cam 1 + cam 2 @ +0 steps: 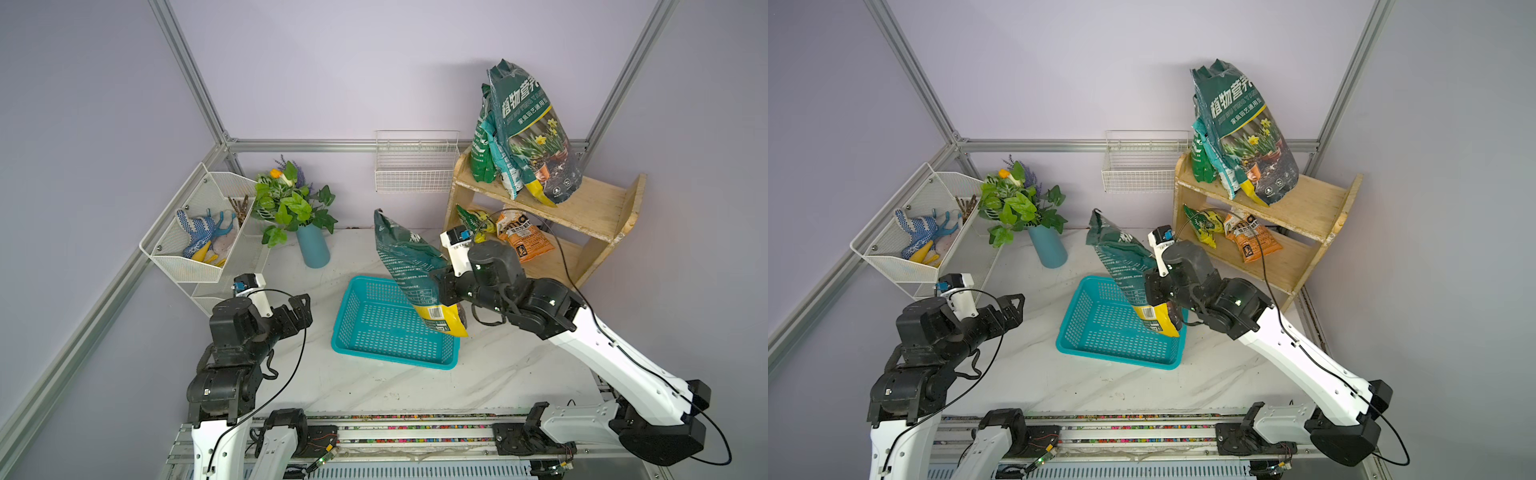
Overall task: Take down the fertilizer bag from the shelf
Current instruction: Place the fertilizer bag in the storage box, then pick up the fertilizer bag from the shelf.
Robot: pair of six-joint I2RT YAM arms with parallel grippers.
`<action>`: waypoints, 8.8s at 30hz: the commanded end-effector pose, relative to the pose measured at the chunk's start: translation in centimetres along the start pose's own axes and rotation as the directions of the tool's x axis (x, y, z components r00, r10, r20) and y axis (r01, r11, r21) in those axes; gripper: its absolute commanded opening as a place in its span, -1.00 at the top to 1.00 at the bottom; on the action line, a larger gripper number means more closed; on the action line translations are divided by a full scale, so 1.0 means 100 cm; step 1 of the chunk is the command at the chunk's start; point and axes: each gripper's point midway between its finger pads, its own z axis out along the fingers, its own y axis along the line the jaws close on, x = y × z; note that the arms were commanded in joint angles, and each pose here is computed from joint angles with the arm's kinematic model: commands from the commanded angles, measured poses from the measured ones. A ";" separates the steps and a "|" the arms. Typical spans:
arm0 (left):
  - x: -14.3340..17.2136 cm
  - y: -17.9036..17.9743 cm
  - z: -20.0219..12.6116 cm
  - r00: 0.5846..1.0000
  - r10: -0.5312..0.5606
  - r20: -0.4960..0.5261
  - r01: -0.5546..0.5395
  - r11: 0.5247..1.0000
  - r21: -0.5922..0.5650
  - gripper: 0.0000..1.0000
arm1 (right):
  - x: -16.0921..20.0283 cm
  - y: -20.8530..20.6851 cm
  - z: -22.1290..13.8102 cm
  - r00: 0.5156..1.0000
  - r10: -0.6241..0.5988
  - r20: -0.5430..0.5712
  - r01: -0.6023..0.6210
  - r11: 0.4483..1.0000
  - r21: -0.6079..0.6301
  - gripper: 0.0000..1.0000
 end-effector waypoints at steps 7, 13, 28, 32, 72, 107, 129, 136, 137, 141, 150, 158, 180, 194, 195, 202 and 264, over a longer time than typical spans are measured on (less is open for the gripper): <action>0.011 0.004 0.006 1.000 -0.008 -0.018 0.008 1.000 -0.002 -0.99 | -0.109 0.021 0.012 0.828 0.070 0.556 -0.088 0.996 0.005 1.00; 0.011 0.004 0.006 1.000 -0.009 -0.016 0.009 1.000 -0.002 -0.99 | -0.101 0.032 0.053 0.811 0.112 0.574 -0.115 0.993 -0.032 1.00; 0.011 0.005 0.006 1.000 -0.010 -0.014 0.010 1.000 -0.002 -1.00 | -0.079 0.058 0.074 0.797 0.159 0.583 -0.143 0.987 -0.074 1.00; 0.011 0.005 0.006 1.000 -0.010 -0.014 0.010 1.000 -0.004 -1.00 | -0.067 0.066 0.083 0.801 0.168 0.574 -0.141 0.986 -0.091 1.00; 0.012 0.004 0.006 1.000 -0.012 -0.017 0.012 1.000 0.001 -1.00 | 0.059 0.106 0.200 0.846 0.050 0.531 -0.040 0.999 -0.030 1.00; 0.012 0.005 0.006 1.000 -0.013 -0.017 0.013 1.000 0.002 -1.00 | 0.079 0.193 0.177 0.920 0.056 0.387 0.101 0.922 -0.373 -0.82; 0.012 0.005 0.006 1.000 -0.013 -0.015 0.013 1.000 -0.001 -1.00 | -0.139 0.037 -0.050 0.853 -0.185 0.489 -0.007 0.931 0.366 -0.98; 0.012 0.005 0.006 1.000 -0.013 -0.016 0.013 1.000 -0.002 -1.00 | -0.168 -0.030 -0.094 0.852 -0.131 0.508 -0.088 0.919 0.385 -0.99; 0.012 0.005 0.006 1.000 -0.013 -0.016 0.013 1.000 -0.001 -1.00 | -0.172 -0.040 -0.102 0.847 -0.136 0.514 -0.098 0.910 0.402 -0.99; 0.012 0.005 0.006 1.000 -0.013 -0.016 0.013 1.000 0.002 -1.00 | -0.179 -0.066 -0.115 0.857 -0.133 0.498 -0.104 0.901 0.421 -1.00; 0.013 0.004 0.006 1.000 -0.013 -0.020 0.013 1.000 0.006 -1.00 | -0.188 -0.125 -0.111 0.914 -0.145 0.380 -0.105 0.818 0.566 -1.00; 0.013 0.003 0.006 1.000 -0.012 -0.019 0.012 1.000 0.011 -1.00 | -0.191 -0.168 -0.100 0.933 -0.214 0.289 -0.065 0.688 0.722 -1.00; 0.013 0.003 0.007 1.000 -0.011 -0.019 0.012 1.000 0.015 -1.00 | -0.203 -0.241 -0.098 0.945 -0.208 0.252 -0.091 0.572 0.815 -1.00; 0.013 0.002 0.007 1.000 -0.011 -0.019 0.012 1.000 0.016 -1.00 | -0.201 -0.247 -0.088 0.949 -0.181 0.257 -0.097 0.609 0.787 1.00; 0.013 0.003 0.007 1.000 -0.011 -0.019 0.012 1.000 0.016 -0.99 | -0.201 -0.246 -0.090 0.948 -0.178 0.262 -0.101 0.613 0.783 1.00; 0.013 0.003 0.007 1.000 -0.011 -0.020 0.012 1.000 0.014 -1.00 | -0.207 -0.240 -0.111 0.927 -0.151 0.342 -0.164 0.657 0.736 1.00; 0.012 0.005 0.007 1.000 -0.017 -0.017 0.017 1.000 0.008 -1.00 | -0.177 -0.032 -0.155 0.770 -0.114 0.628 -0.133 0.934 0.332 1.00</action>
